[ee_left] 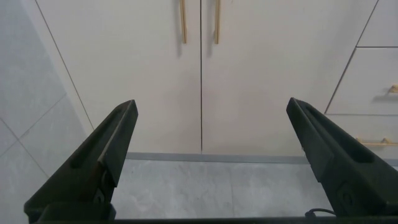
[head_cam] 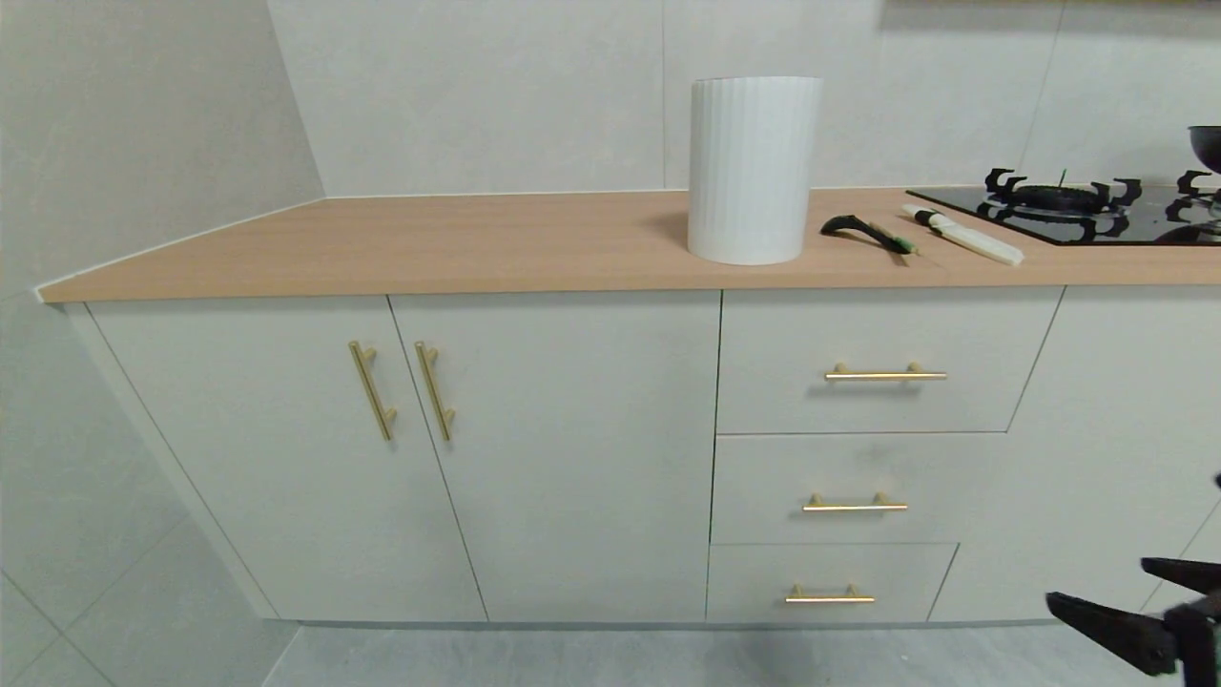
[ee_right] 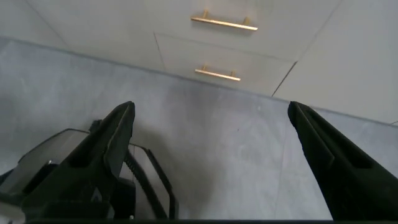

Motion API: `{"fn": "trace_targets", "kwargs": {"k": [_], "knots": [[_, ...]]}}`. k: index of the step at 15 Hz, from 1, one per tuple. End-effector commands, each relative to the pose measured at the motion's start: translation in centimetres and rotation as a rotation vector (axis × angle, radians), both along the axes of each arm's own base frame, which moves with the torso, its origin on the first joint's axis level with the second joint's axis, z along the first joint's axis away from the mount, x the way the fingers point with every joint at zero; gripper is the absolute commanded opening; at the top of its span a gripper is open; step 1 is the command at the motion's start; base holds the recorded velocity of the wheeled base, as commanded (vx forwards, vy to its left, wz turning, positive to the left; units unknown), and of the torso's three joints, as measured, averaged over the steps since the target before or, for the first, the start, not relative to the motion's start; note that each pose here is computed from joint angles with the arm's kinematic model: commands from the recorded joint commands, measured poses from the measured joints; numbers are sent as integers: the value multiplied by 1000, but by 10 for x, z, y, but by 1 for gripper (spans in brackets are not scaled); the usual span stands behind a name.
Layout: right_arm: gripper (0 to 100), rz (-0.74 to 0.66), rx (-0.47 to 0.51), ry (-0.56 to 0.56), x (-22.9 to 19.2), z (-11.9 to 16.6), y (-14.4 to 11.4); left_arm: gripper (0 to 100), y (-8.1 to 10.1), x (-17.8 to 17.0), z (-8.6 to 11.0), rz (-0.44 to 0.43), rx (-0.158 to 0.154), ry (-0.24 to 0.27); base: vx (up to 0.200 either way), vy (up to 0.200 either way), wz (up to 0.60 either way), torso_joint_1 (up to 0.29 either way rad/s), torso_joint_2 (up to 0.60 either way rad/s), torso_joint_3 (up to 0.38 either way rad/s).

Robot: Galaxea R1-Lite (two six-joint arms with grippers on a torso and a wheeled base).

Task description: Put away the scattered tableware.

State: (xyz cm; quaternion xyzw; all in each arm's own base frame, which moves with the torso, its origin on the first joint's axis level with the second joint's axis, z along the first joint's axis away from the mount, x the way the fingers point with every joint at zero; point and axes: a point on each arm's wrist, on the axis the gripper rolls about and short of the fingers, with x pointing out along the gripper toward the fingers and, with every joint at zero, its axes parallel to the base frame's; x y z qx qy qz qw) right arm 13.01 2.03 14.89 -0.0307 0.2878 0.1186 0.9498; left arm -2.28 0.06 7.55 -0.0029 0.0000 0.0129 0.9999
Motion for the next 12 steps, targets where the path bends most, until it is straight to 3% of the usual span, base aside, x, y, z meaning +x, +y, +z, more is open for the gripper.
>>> {"fn": "trace_targets", "kwargs": {"k": [1,6,12], "knots": [[100,7,-23,152,91,-39,14,100,0,0,0,0,0,0,0,0,0,0,0,0],[100,17,-33,230,171,-76,30,100,0,0,0,0,0,0,0,0,0,0,0,0],[100,-16,-24,268,225,-125,38,100,0,0,0,0,0,0,0,0,0,0,0,0]]}}
